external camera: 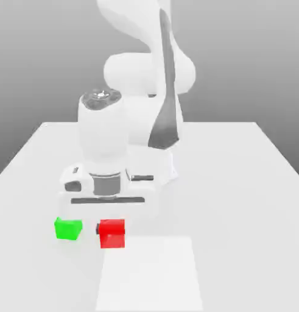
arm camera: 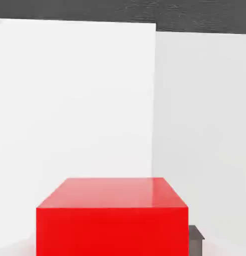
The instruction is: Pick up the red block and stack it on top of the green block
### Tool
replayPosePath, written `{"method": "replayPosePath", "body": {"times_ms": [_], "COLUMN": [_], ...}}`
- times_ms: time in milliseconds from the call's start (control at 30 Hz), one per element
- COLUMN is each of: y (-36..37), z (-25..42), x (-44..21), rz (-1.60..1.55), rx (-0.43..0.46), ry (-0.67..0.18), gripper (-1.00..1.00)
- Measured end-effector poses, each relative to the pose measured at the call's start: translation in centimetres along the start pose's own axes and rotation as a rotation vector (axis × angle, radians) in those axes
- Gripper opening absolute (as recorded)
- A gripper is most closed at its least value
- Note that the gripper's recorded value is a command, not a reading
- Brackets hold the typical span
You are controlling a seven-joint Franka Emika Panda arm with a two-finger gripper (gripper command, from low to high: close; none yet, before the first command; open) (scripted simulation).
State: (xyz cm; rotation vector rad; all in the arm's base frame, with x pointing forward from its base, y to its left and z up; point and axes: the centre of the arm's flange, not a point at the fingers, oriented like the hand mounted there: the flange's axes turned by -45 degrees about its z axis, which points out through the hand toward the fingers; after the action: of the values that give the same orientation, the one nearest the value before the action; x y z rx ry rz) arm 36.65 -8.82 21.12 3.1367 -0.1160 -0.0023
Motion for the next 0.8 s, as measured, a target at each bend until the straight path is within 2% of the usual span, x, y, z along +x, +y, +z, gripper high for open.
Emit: {"method": "replayPosePath", "body": {"times_ms": [800], "y": [11.0], "z": [-3.2], "x": [-7.7], "rz": [1.449], "rx": [-0.001], "ry": [0.001], "gripper": [-1.0]}}
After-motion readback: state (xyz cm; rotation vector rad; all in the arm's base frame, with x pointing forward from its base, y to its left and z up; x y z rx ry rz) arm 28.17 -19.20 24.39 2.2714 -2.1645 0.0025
